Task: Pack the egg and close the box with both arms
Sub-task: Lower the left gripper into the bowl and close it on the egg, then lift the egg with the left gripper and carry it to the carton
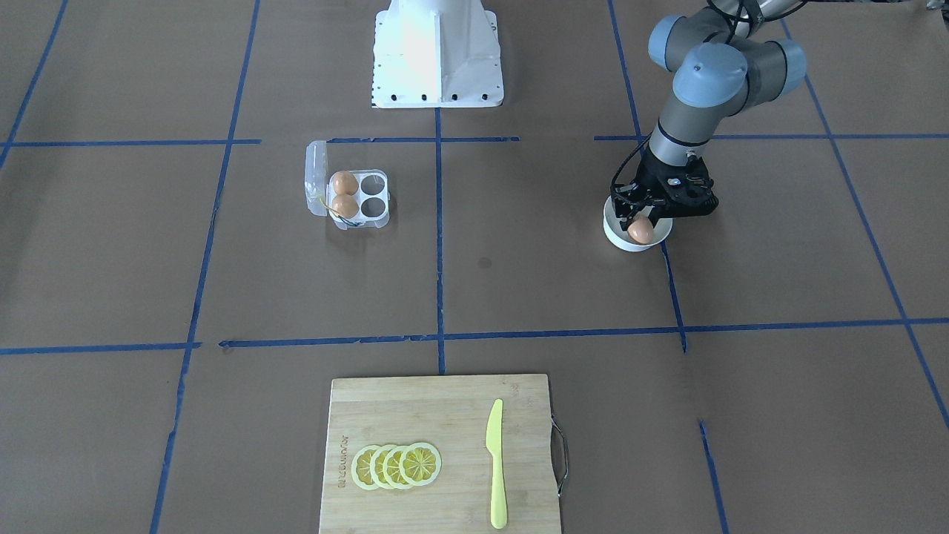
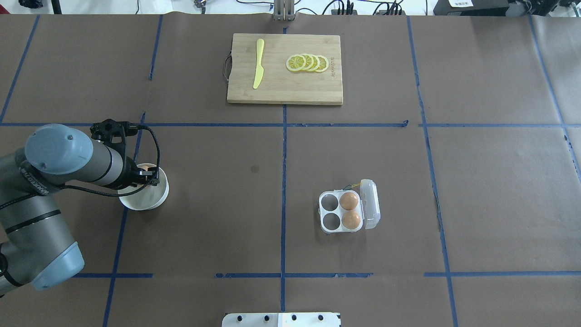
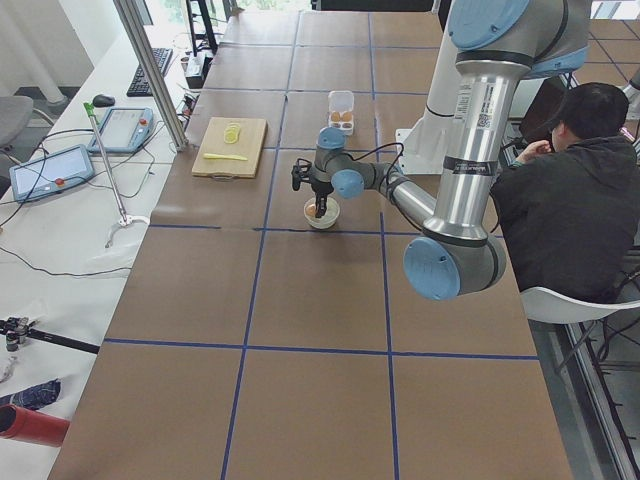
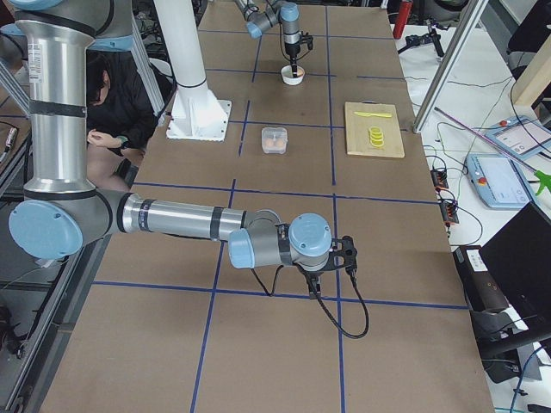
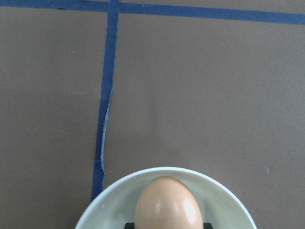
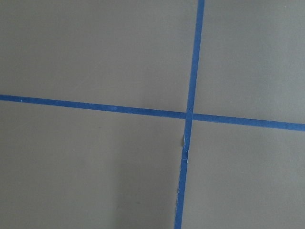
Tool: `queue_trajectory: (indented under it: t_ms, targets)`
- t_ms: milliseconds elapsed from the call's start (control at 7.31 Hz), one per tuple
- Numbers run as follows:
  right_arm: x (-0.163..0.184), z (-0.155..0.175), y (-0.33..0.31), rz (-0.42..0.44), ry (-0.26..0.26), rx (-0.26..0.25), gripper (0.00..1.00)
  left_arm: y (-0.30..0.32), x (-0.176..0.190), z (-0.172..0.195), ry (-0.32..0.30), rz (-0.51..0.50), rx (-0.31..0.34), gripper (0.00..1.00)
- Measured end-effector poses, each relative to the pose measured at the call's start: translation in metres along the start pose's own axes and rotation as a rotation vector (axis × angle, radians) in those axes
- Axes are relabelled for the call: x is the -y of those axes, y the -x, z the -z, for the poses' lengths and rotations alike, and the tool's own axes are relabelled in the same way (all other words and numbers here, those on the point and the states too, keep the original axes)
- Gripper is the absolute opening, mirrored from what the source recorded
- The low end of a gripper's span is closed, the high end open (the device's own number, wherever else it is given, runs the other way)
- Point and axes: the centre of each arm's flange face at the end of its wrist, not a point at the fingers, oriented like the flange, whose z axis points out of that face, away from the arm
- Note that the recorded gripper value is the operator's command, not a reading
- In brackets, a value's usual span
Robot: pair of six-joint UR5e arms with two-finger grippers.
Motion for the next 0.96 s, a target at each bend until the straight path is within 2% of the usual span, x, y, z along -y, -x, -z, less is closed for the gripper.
queue_trajectory:
  t_ms: [547, 684, 821, 958]
  targets:
    - [0.000, 0.000, 0.001, 0.000, -0.001, 0.001, 1.00, -0.022, -0.011, 0.064, -0.004, 0.004, 0.005, 0.00]
    - [0.001, 0.001, 0.002, 0.003, -0.002, 0.001, 1.00, -0.050, -0.005, 0.075, -0.033, -0.008, -0.026, 0.00]
    - [0.001, 0.002, 0.002, 0.004, -0.004, 0.002, 1.00, -0.090, 0.006, 0.092, -0.090, -0.028, -0.079, 0.00]
    - [0.001, 0.002, 0.002, 0.004, -0.003, 0.002, 1.00, -0.134, 0.013, 0.112, -0.142, -0.055, -0.154, 0.00]
